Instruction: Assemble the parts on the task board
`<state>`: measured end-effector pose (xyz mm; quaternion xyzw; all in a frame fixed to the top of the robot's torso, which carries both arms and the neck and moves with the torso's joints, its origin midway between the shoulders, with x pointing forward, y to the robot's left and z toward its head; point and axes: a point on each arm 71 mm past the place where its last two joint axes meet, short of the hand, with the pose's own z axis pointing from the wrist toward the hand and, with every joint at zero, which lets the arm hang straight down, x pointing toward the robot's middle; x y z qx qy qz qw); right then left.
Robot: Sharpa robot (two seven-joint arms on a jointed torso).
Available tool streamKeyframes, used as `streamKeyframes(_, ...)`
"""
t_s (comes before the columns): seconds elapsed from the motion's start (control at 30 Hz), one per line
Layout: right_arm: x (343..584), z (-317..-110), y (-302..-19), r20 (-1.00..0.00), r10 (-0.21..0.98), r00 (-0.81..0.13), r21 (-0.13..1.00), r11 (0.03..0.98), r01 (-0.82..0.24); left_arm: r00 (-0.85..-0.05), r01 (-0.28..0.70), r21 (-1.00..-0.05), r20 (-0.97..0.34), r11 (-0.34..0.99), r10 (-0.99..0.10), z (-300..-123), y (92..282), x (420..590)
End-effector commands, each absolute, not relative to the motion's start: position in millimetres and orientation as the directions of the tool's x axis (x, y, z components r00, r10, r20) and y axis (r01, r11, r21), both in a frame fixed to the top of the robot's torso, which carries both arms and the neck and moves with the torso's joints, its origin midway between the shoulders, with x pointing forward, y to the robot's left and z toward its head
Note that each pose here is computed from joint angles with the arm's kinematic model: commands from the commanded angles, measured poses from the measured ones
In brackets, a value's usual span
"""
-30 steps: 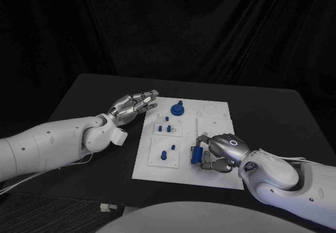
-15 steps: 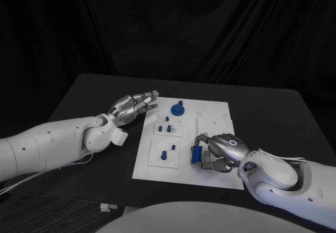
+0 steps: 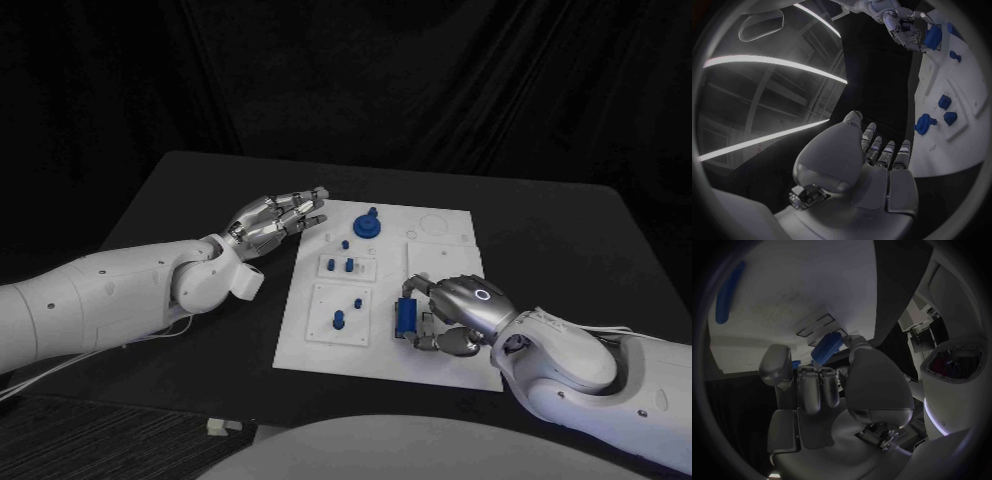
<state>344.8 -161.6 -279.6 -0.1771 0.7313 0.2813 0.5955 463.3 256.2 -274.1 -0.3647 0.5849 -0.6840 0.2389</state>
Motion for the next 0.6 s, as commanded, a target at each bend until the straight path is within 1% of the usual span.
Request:
streamKeyframes(0.03,343.0,-277.1,-161.2,-0.971,0.110,-0.214,0.220,0.768,-0.601,-0.626,-0.101,-0.971,0.233,-0.219,-0.745,-273.6,255.0,462.6)
streamKeyframes(0.33,341.6,-276.5,-163.0,-0.968,0.111,-0.223,0.226,0.770,-0.597,-0.624,-0.100,-0.971,0.231,-0.217,-0.747,-273.9,256.2,463.0)
streamKeyframes(0.6,340.7,-278.4,-164.5,-0.965,0.089,-0.247,0.222,0.775,-0.591,-0.625,-0.102,-0.971,0.232,-0.217,-0.746,-274.3,255.7,463.0)
